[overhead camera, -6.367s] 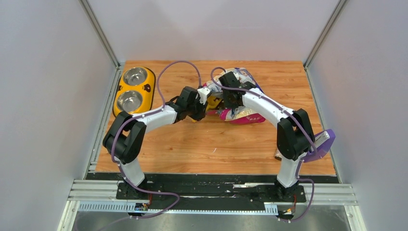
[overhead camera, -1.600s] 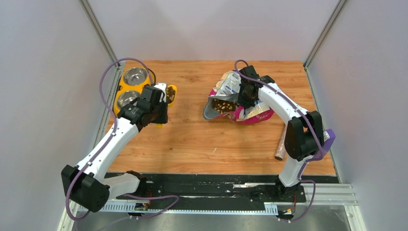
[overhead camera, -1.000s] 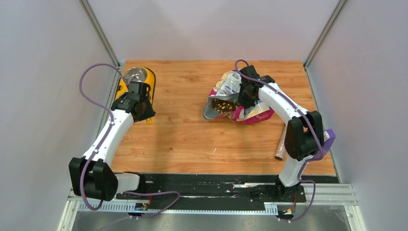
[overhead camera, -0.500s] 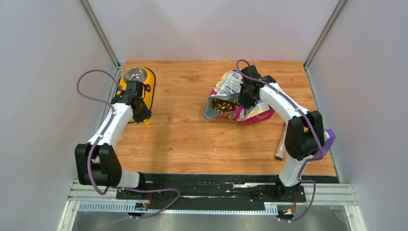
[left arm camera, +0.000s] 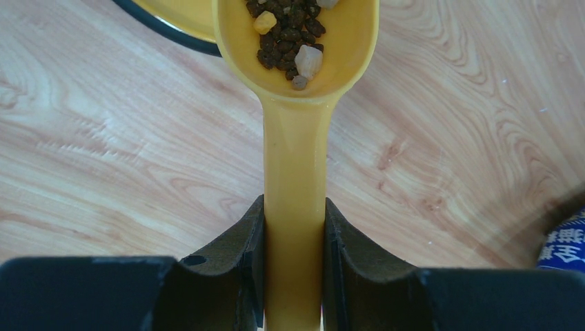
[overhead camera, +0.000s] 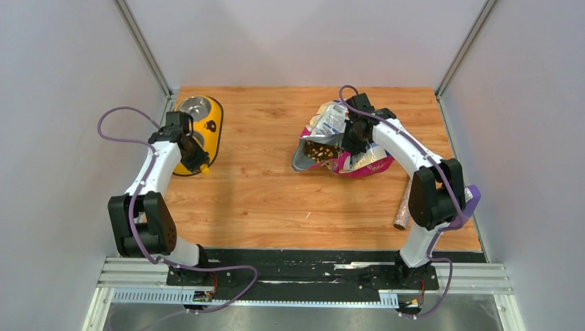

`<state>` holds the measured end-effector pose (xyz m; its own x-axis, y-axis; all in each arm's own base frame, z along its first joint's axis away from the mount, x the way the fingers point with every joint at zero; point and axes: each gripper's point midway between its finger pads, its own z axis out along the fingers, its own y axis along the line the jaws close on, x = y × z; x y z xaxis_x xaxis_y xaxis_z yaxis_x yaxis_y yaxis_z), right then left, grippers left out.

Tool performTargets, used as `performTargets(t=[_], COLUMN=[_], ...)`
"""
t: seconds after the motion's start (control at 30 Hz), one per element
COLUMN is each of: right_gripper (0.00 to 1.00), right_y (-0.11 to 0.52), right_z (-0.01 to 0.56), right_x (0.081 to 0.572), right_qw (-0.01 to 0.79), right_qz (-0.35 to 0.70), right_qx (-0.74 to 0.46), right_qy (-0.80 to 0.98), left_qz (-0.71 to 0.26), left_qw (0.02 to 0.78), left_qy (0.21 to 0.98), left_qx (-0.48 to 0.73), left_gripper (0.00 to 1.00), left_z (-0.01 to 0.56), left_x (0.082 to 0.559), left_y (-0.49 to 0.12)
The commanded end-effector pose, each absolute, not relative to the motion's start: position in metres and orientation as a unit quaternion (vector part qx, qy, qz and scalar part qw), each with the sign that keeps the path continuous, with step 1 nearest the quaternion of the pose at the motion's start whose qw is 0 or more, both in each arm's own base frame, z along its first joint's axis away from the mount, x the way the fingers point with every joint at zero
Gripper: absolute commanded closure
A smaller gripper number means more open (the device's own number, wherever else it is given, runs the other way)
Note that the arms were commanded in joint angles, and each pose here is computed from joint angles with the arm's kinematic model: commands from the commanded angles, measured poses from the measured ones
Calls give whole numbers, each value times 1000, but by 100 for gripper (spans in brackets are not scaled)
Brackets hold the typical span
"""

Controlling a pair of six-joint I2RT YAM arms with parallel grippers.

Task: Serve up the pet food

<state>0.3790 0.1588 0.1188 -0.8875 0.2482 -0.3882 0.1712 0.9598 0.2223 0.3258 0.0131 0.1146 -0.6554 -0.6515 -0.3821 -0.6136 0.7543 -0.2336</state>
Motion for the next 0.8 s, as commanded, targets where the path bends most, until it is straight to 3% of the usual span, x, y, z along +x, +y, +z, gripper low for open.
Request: performTargets(t=[0.0, 0.77], right_gripper=[100, 100], right_y=[141, 134], right_z=[123, 117], right_x=[404, 396], right_qw=[255, 248], right_qz=[77, 72], right_qx=[146, 165], right_qy=[953, 952], left_qz=[-110, -227], left_qw=[249, 207], left_qy=[891, 819], left_qx=[-363, -485], left_gripper=[100, 100], left_z=[132, 141], left_x=[353, 370], left_y=[6, 13])
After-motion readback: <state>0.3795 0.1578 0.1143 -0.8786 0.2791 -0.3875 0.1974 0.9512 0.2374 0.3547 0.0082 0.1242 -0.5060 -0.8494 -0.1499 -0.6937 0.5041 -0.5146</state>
